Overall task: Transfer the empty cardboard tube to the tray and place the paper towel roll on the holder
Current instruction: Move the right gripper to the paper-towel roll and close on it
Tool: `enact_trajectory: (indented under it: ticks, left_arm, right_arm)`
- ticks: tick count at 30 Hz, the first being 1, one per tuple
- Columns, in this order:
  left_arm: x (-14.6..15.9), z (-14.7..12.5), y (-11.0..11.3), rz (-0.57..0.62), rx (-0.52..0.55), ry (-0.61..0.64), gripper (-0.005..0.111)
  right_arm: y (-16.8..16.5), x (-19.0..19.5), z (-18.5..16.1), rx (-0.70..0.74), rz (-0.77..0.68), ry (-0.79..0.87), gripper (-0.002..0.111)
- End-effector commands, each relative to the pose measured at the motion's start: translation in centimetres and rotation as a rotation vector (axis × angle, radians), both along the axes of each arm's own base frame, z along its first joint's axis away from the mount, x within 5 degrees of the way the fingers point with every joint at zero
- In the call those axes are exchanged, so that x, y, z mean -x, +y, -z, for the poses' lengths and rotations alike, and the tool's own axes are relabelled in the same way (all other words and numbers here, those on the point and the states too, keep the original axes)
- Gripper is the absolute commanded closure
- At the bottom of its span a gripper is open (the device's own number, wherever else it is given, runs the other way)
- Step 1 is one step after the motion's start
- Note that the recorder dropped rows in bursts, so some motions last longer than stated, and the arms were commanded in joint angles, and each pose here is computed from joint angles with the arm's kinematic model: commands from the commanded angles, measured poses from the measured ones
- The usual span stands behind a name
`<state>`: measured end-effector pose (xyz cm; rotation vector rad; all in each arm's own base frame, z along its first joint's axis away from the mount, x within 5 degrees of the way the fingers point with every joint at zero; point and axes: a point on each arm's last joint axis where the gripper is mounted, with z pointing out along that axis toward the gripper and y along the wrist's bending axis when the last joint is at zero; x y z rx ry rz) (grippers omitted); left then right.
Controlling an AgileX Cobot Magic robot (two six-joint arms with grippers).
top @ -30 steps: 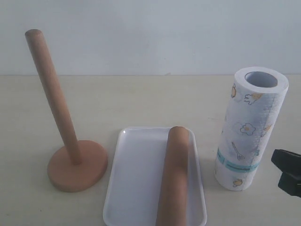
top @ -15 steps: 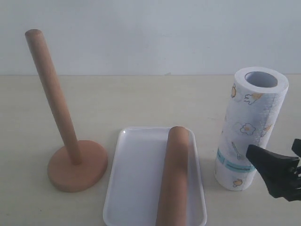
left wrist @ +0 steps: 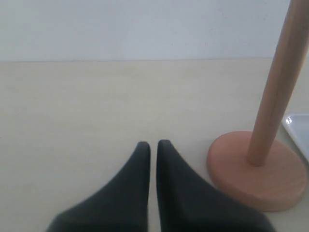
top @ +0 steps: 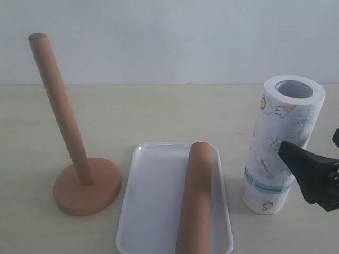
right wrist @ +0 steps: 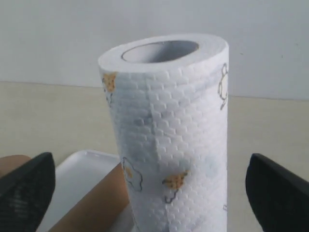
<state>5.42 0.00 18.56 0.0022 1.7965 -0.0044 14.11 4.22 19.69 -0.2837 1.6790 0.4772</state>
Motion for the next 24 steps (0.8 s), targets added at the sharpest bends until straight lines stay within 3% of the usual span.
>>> enact_trajectory:
  ticks: [1, 12, 24]
  left_arm:
    - [0.0, 0.1, 0.0, -0.001, 0.006, 0.001, 0.103]
    - [0.0, 0.1, 0.0, -0.001, 0.006, 0.001, 0.103]
    - [0.0, 0.1, 0.0, -0.001, 0.006, 0.001, 0.103]
  right_arm:
    - [0.0, -0.6, -0.9, -0.001, 0.0, -0.04, 0.003]
    - [0.1, -1.0, -0.7, -0.013, -0.006, -0.025, 0.003]
    - [0.6, -4.5, 1.4, -0.048, -0.075, 0.1, 0.003]
